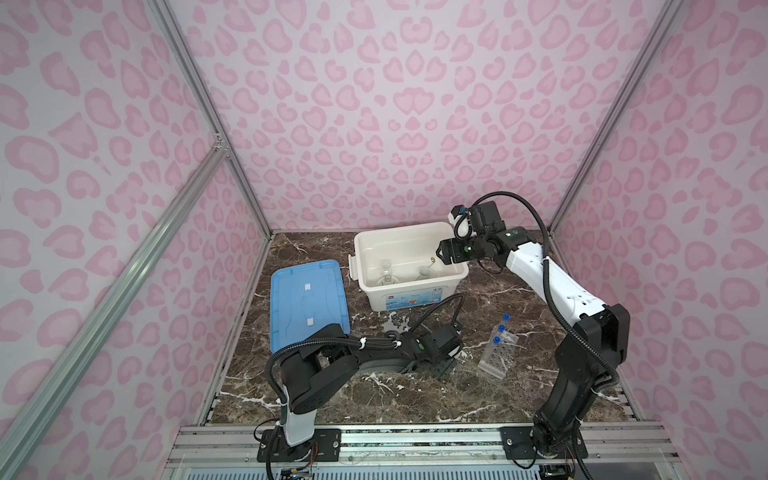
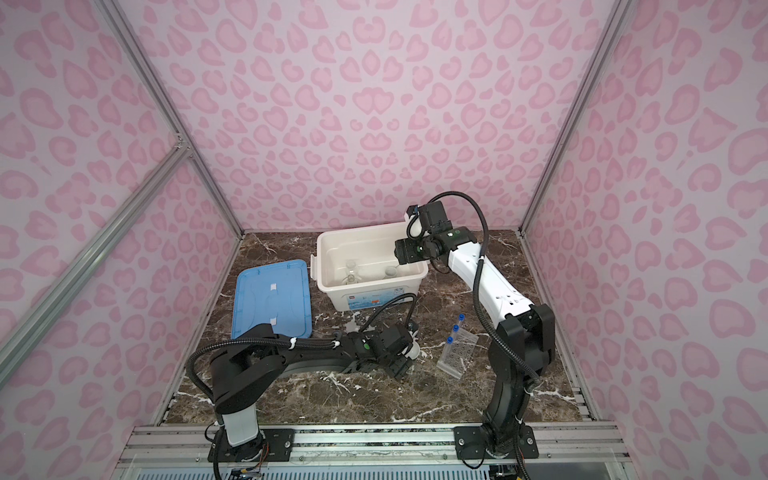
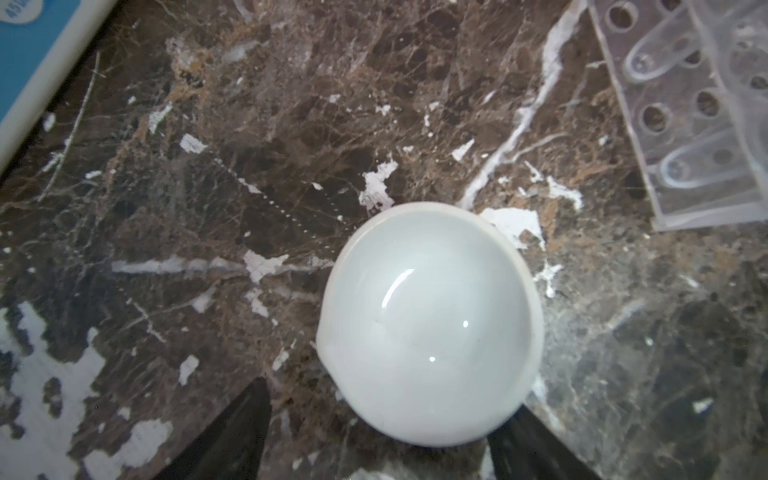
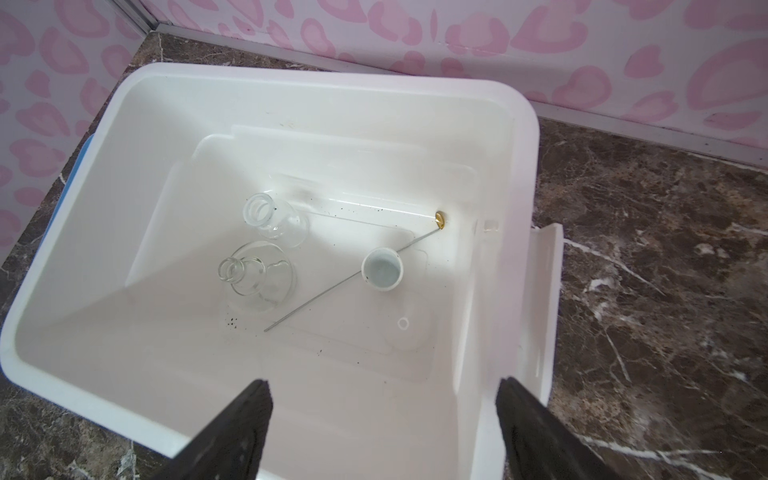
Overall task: Organize the chemistry lab equipment
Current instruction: 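Close the left gripper on the white bowl rim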
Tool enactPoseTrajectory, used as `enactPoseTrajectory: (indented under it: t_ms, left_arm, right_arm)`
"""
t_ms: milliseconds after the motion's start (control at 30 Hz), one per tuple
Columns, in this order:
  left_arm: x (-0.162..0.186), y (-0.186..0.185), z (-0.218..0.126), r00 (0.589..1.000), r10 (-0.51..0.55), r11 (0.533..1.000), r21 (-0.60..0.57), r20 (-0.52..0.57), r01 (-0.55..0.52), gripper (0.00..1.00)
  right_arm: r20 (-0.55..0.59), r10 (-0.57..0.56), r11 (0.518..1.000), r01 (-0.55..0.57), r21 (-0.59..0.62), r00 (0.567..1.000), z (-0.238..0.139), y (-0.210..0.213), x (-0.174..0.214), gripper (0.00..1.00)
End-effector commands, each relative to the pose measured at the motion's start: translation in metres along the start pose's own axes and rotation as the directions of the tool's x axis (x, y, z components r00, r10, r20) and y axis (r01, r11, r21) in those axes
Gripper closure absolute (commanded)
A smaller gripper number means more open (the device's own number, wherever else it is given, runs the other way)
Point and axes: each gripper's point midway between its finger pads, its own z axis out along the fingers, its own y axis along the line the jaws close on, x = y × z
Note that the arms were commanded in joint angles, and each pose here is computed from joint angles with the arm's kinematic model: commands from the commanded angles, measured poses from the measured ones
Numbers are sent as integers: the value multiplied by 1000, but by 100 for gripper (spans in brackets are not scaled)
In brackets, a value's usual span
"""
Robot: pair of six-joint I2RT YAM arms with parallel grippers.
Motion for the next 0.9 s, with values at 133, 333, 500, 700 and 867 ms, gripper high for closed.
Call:
enactPoseTrajectory:
  t_ms: [133,333,500,700,867]
  left_arm:
    - [-19,-14,-5,999,36,997,68,26,-38,14]
    - [-15,-16,-1,999,40,996,78,1,-40,12]
    - [-18,-19,2,999,34,996,83,-9,-33,11]
    - [-22,-16,8,1000,26,998,51,-15,-26,10]
    - [-24,-18,12,999,37,998,58,-22,-36,11]
  right_arm:
    - [13,-7,1000,7,0,1000,0,-1,-2,13]
    - [15,-5,1000,5,5,1000,0,-3,-2,13]
    - [17,-3,1000,3,2,1000,-1,-3,-2,13]
    - [17,-1,1000,1,6,1000,-2,-5,-1,13]
    - [19,1,1000,-1,7,1000,-2,-6,-2,13]
